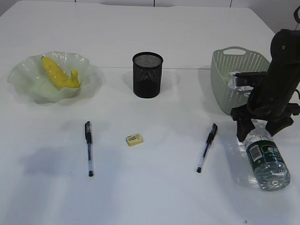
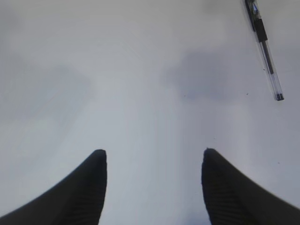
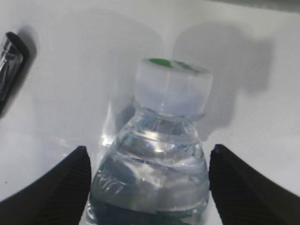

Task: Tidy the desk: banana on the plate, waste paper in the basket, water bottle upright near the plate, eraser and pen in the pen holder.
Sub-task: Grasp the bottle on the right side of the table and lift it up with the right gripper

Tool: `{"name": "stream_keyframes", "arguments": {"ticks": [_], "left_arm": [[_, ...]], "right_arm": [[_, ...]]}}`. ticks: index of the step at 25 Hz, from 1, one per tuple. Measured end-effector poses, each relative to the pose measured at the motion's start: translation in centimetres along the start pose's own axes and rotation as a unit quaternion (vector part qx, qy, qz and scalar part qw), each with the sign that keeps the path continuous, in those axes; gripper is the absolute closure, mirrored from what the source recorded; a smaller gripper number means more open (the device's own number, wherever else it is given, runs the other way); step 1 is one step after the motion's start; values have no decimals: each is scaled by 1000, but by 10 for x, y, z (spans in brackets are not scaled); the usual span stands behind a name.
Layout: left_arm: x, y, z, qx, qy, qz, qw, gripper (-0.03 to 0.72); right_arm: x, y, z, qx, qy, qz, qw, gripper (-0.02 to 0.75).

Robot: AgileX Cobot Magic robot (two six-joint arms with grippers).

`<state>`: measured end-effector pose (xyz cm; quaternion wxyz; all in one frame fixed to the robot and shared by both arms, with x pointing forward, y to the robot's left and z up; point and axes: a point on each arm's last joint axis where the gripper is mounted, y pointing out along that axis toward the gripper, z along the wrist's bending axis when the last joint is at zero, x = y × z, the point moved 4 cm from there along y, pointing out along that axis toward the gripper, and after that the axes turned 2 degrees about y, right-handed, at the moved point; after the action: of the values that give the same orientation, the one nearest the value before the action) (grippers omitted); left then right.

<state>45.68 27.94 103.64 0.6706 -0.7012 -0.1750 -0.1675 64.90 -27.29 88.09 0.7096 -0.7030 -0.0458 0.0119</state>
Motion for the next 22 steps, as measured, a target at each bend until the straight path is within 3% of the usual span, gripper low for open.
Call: {"name": "stream_keyframes", "arguments": {"ticks": [4, 14, 22], "left_arm": [[0, 0, 0, -1, -1, 0, 1000, 245], [0, 0, -1, -6, -4, 1, 1000, 245], [0, 0, -1, -6, -4, 1, 1000, 245]], "right_arm": [[-1, 0, 0, 0, 0, 2, 1000, 174], [-2, -1, 0, 0, 1, 8, 1000, 329], [-5, -1, 1, 2, 3, 18, 1000, 335]]}}
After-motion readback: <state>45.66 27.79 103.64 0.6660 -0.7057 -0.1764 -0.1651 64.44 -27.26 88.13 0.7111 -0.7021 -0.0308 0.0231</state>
